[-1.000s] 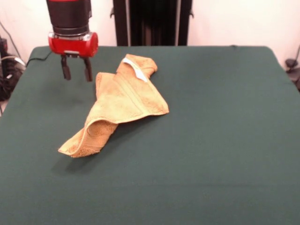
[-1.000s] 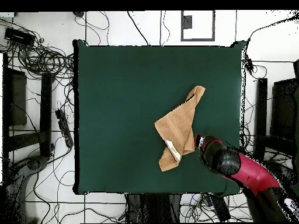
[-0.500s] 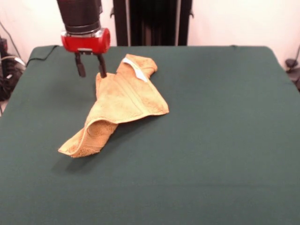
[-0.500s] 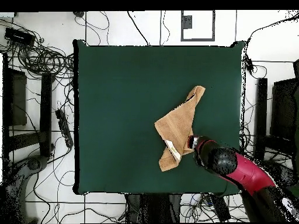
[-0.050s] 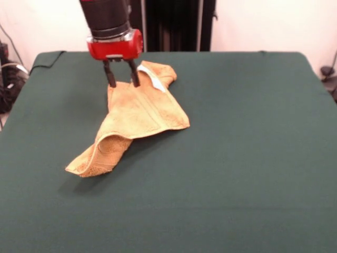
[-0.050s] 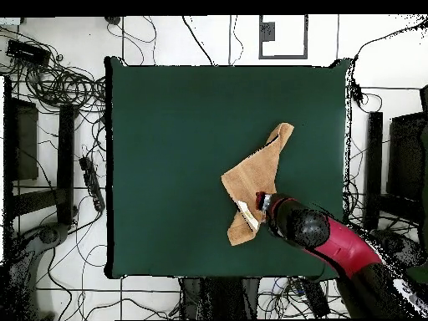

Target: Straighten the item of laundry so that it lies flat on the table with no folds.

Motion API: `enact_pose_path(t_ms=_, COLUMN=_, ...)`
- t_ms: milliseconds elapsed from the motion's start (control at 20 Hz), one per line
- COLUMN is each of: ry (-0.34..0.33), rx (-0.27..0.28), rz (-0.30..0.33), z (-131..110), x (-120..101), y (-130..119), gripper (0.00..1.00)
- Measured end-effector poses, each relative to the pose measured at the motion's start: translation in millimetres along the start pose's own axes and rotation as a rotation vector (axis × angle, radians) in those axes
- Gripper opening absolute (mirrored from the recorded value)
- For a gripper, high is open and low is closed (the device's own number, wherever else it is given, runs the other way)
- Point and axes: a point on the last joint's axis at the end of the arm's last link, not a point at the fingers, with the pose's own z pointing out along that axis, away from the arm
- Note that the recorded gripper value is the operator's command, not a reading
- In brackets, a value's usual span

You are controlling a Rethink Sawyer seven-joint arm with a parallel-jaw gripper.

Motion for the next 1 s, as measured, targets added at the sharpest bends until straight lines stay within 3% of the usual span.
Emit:
enact_pose_path(t_ms=500, ry=-0.003, rx=-0.071, rz=0.003, z=19, x=5, y=29, gripper=1.0)
enact_pose_path(t_ms=1000, ry=-0.074, rx=-0.119, rz=0.029, z=64, x=13, y=42, gripper=1.0)
